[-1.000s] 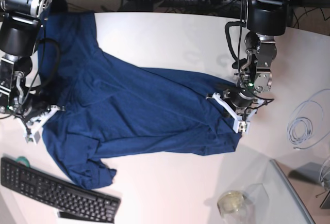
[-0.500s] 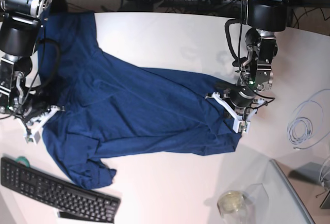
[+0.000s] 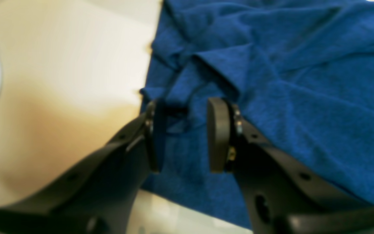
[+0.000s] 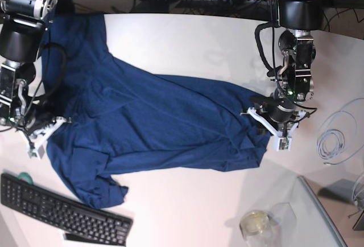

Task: Layout the t-shirt on the table in an organized manner, then fold the t-shirt properly
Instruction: 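Hold the shirt with the right gripper and drag the left gripper inward, then pull the shirt edge with the left gripper away from the right gripper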

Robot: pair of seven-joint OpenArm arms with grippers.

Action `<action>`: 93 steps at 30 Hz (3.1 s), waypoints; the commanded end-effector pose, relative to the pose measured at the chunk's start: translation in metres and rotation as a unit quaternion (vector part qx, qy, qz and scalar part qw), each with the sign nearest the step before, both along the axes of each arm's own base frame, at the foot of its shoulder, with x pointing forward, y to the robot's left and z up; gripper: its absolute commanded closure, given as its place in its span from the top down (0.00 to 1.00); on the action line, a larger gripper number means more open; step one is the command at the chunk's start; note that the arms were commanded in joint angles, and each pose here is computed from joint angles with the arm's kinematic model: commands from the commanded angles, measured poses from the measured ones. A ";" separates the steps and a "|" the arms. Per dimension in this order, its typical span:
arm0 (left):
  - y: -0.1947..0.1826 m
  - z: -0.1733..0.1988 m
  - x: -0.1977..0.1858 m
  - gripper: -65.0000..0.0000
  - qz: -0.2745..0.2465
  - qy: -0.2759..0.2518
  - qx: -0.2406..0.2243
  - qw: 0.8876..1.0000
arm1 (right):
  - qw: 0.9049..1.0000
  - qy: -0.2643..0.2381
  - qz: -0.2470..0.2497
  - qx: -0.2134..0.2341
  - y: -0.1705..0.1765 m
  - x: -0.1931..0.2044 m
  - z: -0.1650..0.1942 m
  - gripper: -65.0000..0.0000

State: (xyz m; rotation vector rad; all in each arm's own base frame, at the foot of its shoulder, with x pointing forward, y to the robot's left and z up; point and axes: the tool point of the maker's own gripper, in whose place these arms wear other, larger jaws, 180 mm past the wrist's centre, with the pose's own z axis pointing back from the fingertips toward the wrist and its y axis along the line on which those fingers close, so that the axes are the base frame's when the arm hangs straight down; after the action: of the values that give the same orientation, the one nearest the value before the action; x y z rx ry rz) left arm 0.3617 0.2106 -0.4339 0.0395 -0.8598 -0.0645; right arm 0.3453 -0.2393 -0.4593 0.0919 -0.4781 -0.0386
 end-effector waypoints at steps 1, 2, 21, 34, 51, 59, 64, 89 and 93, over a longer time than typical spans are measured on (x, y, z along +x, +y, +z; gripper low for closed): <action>0.000 0.016 0.016 0.32 -0.002 -0.029 -0.001 1.000 | 1.000 -0.028 -0.003 -0.005 -0.007 0.017 0.016 0.00; -0.001 0.013 0.016 0.33 -0.003 -0.024 -0.001 1.000 | 1.000 -0.028 -0.003 -0.005 -0.007 0.017 0.016 0.00; 0.005 -0.010 0.023 0.00 0.011 0.009 -0.008 1.000 | 1.000 -0.029 -0.001 0.001 0.000 0.018 0.015 0.00; -0.006 0.033 0.007 0.00 -0.009 0.008 0.008 1.000 | 1.000 -0.028 0.000 -0.001 0.000 0.018 0.015 0.00; 0.026 0.047 -0.107 0.00 0.035 0.086 0.039 0.995 | 1.000 -0.027 0.001 -0.001 0.001 0.017 0.014 0.00; 0.024 0.003 -0.147 0.00 0.046 0.158 0.024 0.986 | 1.000 -0.020 -0.016 -0.005 -0.003 0.011 0.010 0.01; 0.024 0.000 -0.147 0.00 0.046 0.150 0.022 0.987 | 0.996 -0.074 -0.029 -0.035 -0.014 0.013 0.037 0.26; 0.045 -0.003 -0.166 0.00 0.087 0.159 0.022 0.983 | 0.999 0.014 -0.022 -0.044 -0.015 -0.122 -0.041 0.00; 0.045 -0.003 -0.166 0.00 0.087 0.158 0.022 0.983 | 0.997 -0.022 -0.005 -0.069 -0.016 -0.118 -0.009 0.00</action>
State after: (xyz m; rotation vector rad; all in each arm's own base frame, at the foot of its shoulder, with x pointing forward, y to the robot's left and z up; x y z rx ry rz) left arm 0.1887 0.2512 -0.4448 0.1292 -0.5011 0.0790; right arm 0.2063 -0.2476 -0.4851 -0.0291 -0.4467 -0.0192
